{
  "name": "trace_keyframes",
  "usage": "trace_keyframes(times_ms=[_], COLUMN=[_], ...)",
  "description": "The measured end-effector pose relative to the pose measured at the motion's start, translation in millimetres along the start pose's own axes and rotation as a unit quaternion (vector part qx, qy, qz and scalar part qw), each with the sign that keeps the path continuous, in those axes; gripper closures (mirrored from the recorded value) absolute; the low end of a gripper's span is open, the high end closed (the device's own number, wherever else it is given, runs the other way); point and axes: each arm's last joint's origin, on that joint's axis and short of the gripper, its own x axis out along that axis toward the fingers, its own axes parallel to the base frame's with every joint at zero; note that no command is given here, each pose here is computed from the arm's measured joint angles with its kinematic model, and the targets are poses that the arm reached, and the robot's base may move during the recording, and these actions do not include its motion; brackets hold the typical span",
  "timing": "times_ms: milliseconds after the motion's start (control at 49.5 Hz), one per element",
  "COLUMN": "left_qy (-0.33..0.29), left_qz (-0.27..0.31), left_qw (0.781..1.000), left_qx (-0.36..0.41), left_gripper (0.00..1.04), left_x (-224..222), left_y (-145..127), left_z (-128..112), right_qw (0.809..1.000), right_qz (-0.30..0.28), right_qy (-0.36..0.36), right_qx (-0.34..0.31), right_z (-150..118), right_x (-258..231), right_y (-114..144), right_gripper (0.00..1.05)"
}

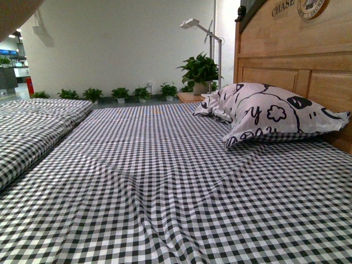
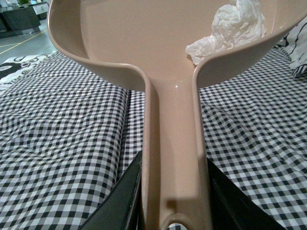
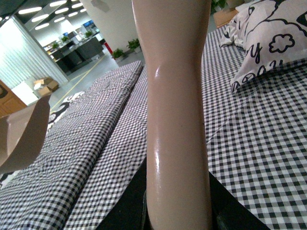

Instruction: Clean up trash

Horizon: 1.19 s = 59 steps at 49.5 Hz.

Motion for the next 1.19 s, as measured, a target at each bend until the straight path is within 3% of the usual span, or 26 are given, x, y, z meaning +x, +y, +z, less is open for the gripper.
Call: trace_keyframes(times_ms=[303, 1191], left_qy=[-0.007, -0.006], left_qz=[-0.012, -0.012], left_qw=[1.0, 1.0], left_qx=[-0.014, -0.017], left_gripper=[0.77, 0.77], left_x=[-1.8, -1.8], left_y=[-13.6, -14.0], left_z=[0.0, -0.4], right_qw=[1.0, 1.0], right_qz=[-0.012, -0.013], right_qy=[0.001, 0.002], right_qx=[-0.005, -0.007], right_z=[-2.4, -2.6], right_x=[1.7, 2.3], right_y=[1.4, 1.4], right_gripper=[0.86, 0.86])
